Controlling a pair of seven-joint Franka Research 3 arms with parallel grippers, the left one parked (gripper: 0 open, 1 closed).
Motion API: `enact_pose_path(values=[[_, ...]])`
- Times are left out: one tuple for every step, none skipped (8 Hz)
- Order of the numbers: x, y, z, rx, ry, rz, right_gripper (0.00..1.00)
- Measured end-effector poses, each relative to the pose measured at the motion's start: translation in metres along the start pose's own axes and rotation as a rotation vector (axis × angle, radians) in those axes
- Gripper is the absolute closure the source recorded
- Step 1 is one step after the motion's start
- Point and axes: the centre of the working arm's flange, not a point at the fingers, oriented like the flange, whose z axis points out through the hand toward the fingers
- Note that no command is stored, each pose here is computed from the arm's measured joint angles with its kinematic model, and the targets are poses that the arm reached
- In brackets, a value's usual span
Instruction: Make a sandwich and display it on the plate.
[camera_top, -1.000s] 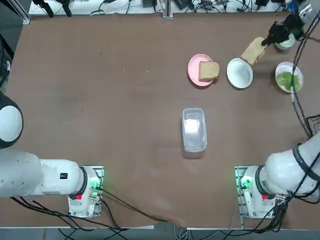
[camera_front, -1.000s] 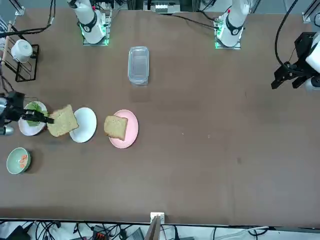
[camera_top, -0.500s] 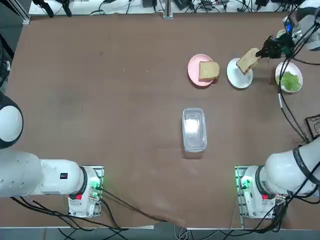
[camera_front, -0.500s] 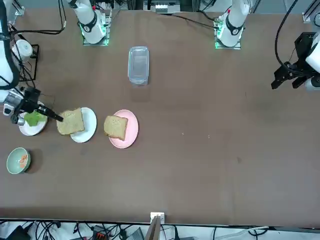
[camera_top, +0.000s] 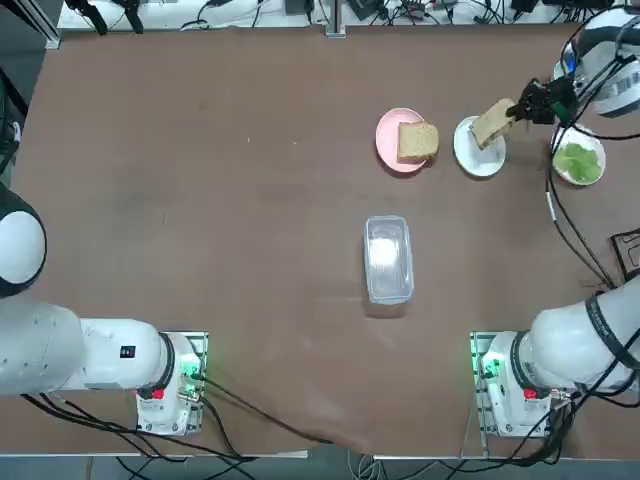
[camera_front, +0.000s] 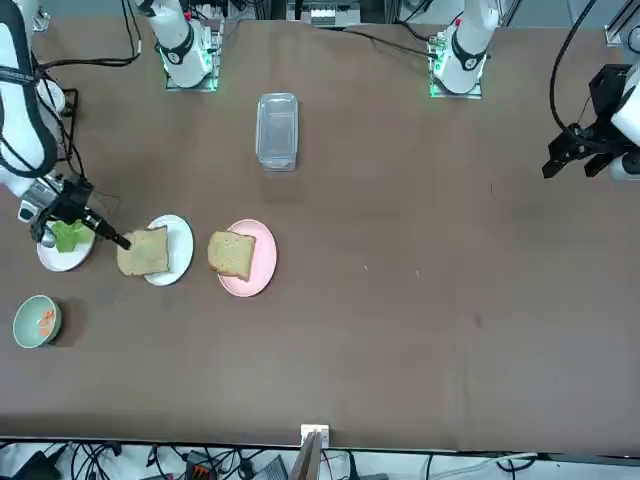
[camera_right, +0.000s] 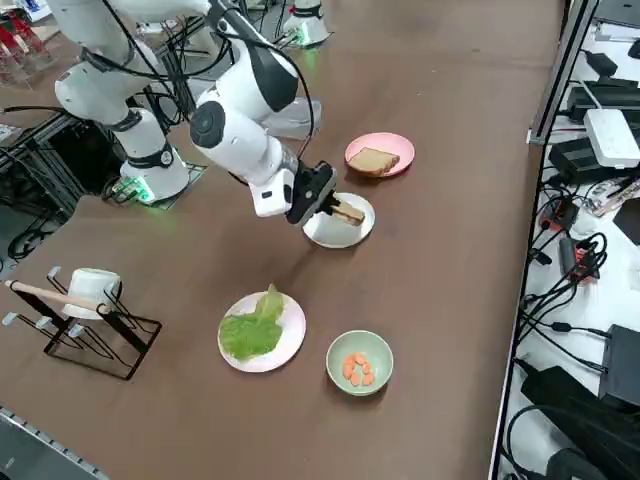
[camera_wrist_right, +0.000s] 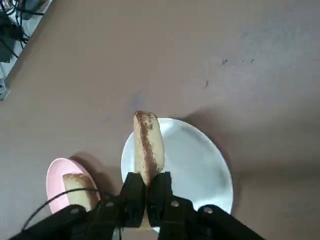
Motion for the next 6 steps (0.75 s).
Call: enact_pose_path(values=[[-0.003, -0.001, 0.004, 0.01, -0.003, 0.012, 0.93], [-0.006, -0.001, 0.007, 0.021, -0.011, 0.022, 0.93], [-0.008, -0.001, 0.009, 0.045, -0.015, 0.043, 0.93], [-0.009, -0.001, 0.011, 0.072, -0.016, 0.047, 0.93], [-0.01, 0.0, 0.013, 0.086, -0.015, 0.034, 0.93], [-0.01, 0.005, 0.014, 0.092, -0.018, 0.03, 0.93]])
